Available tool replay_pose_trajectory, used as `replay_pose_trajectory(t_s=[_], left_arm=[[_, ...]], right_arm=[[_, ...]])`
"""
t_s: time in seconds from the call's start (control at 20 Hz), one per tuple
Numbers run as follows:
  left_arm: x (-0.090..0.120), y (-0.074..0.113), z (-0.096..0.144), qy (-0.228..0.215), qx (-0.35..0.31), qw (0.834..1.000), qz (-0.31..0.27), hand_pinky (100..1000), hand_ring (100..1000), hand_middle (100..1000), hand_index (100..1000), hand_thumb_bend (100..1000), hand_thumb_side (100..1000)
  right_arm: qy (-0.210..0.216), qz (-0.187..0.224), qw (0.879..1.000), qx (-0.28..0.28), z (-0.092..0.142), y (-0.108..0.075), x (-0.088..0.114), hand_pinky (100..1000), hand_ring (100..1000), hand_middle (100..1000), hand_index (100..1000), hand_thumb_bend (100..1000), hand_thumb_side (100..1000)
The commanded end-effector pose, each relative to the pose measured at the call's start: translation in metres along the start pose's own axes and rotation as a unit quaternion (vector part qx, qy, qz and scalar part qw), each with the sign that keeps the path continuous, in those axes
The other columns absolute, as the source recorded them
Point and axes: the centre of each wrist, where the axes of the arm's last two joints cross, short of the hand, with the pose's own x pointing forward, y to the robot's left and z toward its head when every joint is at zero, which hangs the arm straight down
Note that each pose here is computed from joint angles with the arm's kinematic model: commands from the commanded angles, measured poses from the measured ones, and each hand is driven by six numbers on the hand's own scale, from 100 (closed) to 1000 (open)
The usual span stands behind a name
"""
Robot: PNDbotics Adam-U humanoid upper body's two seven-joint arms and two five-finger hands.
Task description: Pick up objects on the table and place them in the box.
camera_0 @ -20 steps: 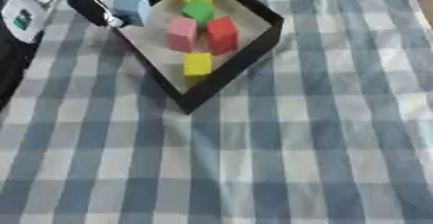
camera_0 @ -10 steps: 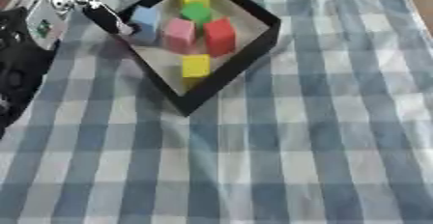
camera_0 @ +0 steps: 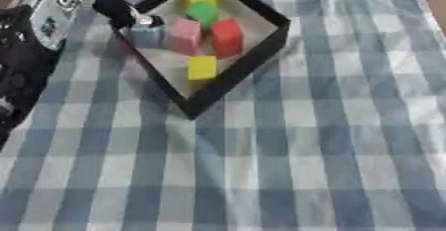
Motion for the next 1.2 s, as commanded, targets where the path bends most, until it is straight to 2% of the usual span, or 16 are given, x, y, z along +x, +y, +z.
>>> replay_pose_trajectory(t_s=[0.05,0.25,0.5,0.85,1.2], left_arm=[[0.007,0.052,0.025,-0.015,0.107,0.993,0.043,782,674,761,829,316,392],[0.012,0.067,0.063,-0.021,0.169,0.98,0.103,774,661,762,833,294,399],[0.019,0.063,0.106,-0.019,0.241,0.952,0.185,765,648,757,831,275,427],[0.027,0.033,0.146,0.0,0.297,0.908,0.296,767,650,760,842,277,505],[0.022,-0.009,0.162,0.057,0.334,0.854,0.394,766,652,764,854,255,626]], right_arm=[[-0.016,0.011,1.0,-0.012,-0.005,-0.01,0.006,813,805,715,834,100,690],[-0.019,0.014,0.999,-0.022,-0.004,-0.016,0.007,812,805,716,834,100,683],[-0.024,0.015,0.999,-0.033,-0.004,-0.02,0.011,813,806,717,834,100,672],[-0.034,0.014,0.998,-0.05,-0.003,-0.025,0.017,813,807,720,834,100,660],[-0.031,0.008,0.998,-0.058,-0.004,-0.024,0.016,812,807,720,834,100,663]])
